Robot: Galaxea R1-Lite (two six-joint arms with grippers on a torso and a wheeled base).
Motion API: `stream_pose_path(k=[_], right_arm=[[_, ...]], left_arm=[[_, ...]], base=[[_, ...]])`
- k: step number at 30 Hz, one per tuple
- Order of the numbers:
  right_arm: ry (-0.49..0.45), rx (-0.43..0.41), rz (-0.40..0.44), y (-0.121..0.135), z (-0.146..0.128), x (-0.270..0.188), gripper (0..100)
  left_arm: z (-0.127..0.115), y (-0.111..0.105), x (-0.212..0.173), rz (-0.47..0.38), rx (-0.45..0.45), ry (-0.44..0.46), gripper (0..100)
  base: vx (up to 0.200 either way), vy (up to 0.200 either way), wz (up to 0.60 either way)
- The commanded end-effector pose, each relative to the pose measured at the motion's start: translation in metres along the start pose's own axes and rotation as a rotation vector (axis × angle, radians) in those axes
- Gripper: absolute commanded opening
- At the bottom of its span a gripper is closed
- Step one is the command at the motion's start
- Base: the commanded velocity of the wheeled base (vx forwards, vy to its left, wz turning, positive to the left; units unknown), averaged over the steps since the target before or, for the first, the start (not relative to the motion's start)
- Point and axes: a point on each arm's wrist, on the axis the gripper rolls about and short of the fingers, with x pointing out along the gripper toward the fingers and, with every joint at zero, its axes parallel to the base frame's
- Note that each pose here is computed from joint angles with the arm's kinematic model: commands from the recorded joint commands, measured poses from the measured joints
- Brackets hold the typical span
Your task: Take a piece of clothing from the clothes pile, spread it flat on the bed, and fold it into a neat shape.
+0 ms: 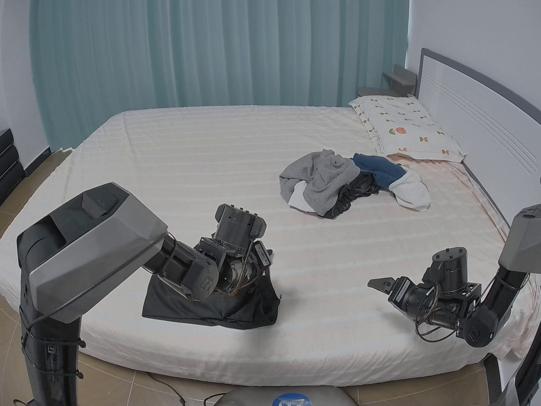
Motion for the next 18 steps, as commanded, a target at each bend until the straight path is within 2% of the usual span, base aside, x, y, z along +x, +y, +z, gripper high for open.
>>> stream_pose_path(k=[1,5,9,11,12,13,18], right_arm=[[0.004,0.0,-0.004,-0.001,-0.001,0.001,100],[0.005,0.0,-0.005,-0.001,-0.001,0.001,100],[0.005,-0.002,-0.005,-0.001,-0.001,0.001,100],[0.005,-0.002,-0.005,-0.001,-0.001,0.0,100],[0.005,-0.002,-0.005,-0.001,-0.001,0.0,100],[0.009,-0.004,-0.008,-0.002,-0.002,0.001,100],[0.019,-0.006,-0.014,-0.003,-0.004,0.001,100]], left_arm=[[-0.008,-0.001,0.0,0.0,-0.009,0.016,100],[0.001,-0.007,-0.016,-0.035,-0.051,0.006,100],[0.007,-0.003,-0.029,-0.048,-0.063,0.011,100],[0.004,0.011,-0.035,-0.011,-0.047,0.027,100],[0.004,0.011,-0.035,-0.011,-0.047,0.027,100],[0.006,0.027,-0.041,0.024,-0.05,0.027,100],[0.03,0.061,-0.057,0.06,-0.126,-0.028,100]], base=[[0.0,0.0,0.0],[0.0,0.0,0.0],[0.0,0.0,0.0],[0.0,0.0,0.0],[0.0,0.0,0.0],[0.0,0.0,0.0],[0.0,0.0,0.0]])
